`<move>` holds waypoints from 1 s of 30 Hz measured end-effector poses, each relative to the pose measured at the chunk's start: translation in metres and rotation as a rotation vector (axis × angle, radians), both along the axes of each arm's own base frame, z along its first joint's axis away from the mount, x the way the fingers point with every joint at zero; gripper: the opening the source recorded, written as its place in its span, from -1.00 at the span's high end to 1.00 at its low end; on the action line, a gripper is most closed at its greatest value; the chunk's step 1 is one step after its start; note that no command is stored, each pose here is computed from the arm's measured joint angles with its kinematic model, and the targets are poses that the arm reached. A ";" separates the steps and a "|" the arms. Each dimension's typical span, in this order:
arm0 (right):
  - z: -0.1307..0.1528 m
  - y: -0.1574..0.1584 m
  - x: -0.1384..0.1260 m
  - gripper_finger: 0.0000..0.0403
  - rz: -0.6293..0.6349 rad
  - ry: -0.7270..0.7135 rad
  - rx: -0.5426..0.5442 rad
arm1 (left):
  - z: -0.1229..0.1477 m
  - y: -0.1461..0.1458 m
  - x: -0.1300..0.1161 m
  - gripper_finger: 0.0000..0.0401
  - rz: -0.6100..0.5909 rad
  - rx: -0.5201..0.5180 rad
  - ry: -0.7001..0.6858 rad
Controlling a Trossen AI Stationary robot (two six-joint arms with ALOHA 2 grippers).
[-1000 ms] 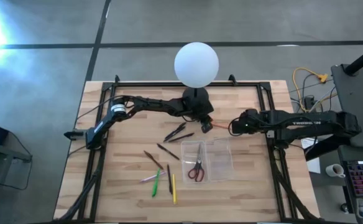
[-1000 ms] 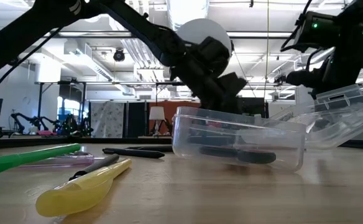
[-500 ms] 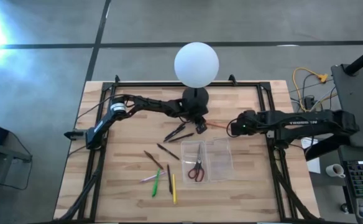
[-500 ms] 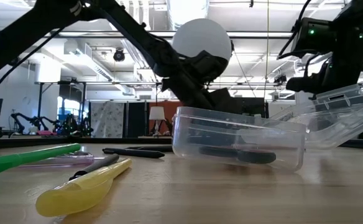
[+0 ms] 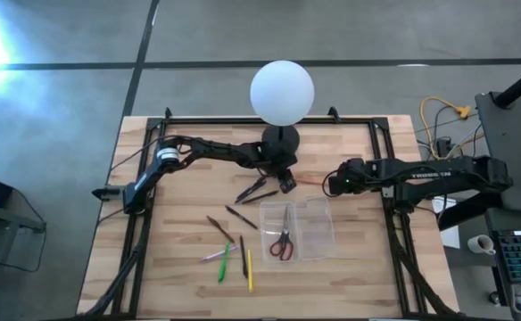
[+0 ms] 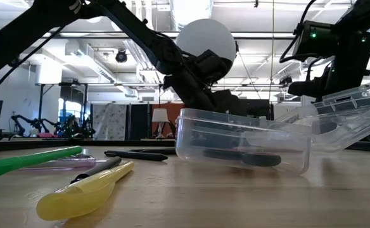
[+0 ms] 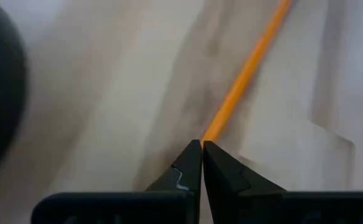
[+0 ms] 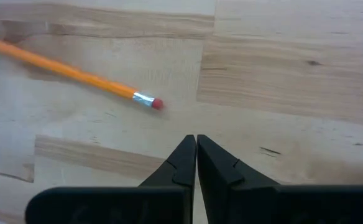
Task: Pick & place school supplies into a supply box
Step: Put the orange pencil into the transparent supply box
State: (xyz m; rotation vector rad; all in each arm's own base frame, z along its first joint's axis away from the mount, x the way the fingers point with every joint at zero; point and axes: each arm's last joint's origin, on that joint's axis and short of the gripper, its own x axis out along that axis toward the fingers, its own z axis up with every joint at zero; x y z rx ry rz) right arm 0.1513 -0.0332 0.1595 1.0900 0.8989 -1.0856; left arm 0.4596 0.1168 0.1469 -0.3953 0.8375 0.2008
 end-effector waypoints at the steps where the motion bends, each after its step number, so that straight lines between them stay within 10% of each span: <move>1: 0.000 0.000 0.000 0.96 0.003 0.001 -0.001 | 0.003 -0.001 -0.001 1.00 -0.001 -0.013 -0.001; 13: 0.000 0.000 0.000 0.96 0.021 0.003 -0.004 | 0.020 -0.004 -0.021 1.00 -0.159 0.079 0.078; 21: 0.000 0.000 0.000 0.96 0.017 0.002 -0.002 | 0.013 0.024 -0.031 1.00 0.328 -0.349 0.053; 30: 0.000 0.000 0.000 0.96 0.015 0.004 -0.011 | 0.011 0.020 -0.028 1.00 0.420 -0.538 0.006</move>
